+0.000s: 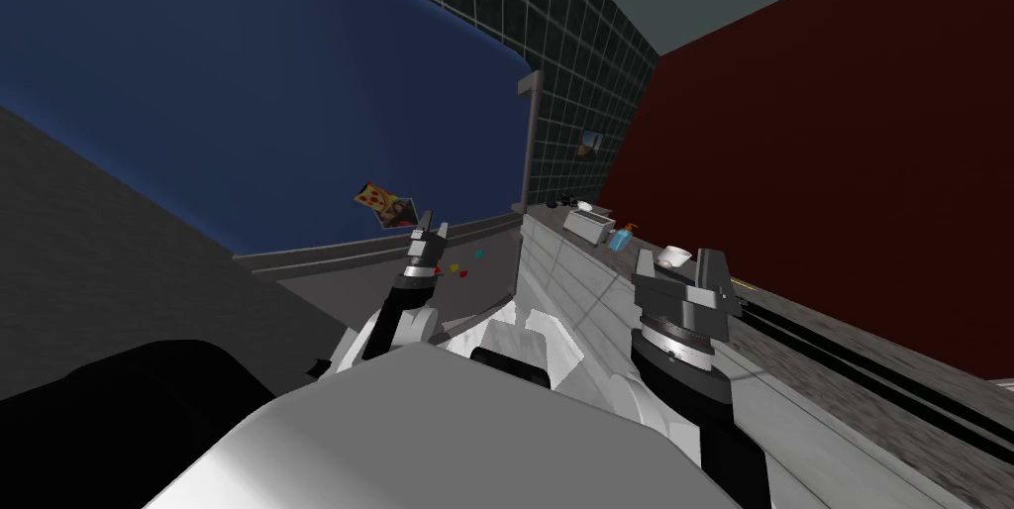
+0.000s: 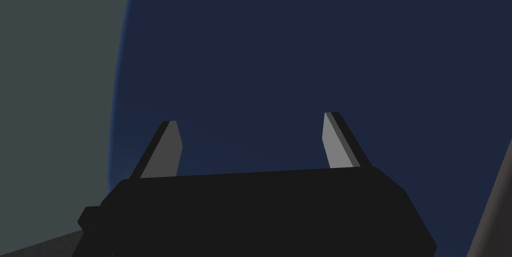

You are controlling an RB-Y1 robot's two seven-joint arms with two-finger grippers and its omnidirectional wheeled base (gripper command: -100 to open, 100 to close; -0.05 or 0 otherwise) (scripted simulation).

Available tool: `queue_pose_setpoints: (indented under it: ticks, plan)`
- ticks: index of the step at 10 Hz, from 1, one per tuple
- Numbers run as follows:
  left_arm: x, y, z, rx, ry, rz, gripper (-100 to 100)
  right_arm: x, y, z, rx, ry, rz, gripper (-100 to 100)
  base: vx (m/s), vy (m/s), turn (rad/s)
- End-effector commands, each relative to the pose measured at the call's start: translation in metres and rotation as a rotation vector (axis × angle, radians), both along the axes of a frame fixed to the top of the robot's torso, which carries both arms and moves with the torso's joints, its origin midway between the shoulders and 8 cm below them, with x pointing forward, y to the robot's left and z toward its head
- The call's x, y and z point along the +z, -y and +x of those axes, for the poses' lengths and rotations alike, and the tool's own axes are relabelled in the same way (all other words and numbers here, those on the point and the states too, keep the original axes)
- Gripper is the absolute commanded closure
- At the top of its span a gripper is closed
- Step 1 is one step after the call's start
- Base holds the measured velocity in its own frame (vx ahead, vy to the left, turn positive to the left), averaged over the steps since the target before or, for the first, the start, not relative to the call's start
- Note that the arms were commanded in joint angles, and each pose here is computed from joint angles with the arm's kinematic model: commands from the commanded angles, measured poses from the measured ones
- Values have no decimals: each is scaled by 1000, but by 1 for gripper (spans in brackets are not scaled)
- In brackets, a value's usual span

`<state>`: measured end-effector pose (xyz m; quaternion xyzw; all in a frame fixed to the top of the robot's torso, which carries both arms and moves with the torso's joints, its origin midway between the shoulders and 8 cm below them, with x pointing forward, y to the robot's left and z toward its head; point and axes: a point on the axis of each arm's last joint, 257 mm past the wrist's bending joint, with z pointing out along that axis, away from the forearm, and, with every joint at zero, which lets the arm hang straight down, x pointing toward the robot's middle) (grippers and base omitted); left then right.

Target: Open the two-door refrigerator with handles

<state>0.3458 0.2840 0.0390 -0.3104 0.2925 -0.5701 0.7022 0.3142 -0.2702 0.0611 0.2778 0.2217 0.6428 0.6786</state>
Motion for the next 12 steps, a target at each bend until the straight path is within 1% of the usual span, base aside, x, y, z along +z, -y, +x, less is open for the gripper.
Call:
queue_pose_setpoints:
  ticks: [1,9,10,12]
  plan:
    - [0,0,0,0,0,0,0,0,0,0,0,0,0,0,0,0,0]
    - [0,0,0,0,0,0,0,0,0,0,0,0,0,0,0,0,0]
    - [-1,4,2,-20,-13,34,-100,0,0,0,0,0,0,0,12,-1,-29]
    - [-3,9,4,-45,-39,75,-100,0,0,0,0,0,0,0,16,-2,-56]
